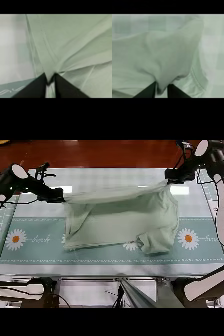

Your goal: Fold the shirts.

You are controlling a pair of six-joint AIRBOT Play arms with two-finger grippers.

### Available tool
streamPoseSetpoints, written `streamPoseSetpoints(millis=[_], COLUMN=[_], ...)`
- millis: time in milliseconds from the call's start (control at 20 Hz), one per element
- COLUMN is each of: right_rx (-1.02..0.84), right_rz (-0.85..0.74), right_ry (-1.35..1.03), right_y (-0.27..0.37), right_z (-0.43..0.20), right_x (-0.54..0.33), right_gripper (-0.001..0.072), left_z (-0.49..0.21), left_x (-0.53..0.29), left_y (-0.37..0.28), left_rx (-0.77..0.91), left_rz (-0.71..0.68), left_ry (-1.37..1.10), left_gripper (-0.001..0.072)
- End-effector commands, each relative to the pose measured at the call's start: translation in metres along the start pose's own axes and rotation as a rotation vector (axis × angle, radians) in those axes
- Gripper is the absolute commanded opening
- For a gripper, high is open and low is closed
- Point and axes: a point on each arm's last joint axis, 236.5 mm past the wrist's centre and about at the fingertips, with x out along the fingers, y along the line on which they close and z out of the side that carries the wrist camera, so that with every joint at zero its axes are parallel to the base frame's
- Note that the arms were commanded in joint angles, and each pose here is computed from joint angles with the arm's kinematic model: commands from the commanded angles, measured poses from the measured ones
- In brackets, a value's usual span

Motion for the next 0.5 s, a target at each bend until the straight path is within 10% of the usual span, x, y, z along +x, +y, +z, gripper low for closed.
streamPoseSetpoints(millis=[0,100,450], right_rx=[-0.102,-0.103,0.121], right_rz=[-0.033,-0.050,-0.047], right_ry=[0.083,0.128,0.294], right_y=[-0.009,-0.023,-0.115], right_z=[-0.021,-0.036,-0.111], right_x=[-0.007,-0.029,-0.093], right_gripper=[0.0346,0.0380,0.0465], left_z=[-0.017,-0.032,-0.140], left_x=[-0.002,-0.019,-0.031], left_y=[0.001,0.004,0.027], left_rx=[-0.012,-0.021,-0.160], left_rz=[-0.011,-0.025,-0.084], left_ry=[0.082,0.146,0.306], left_gripper=[0.0344,0.0473,0.0473])
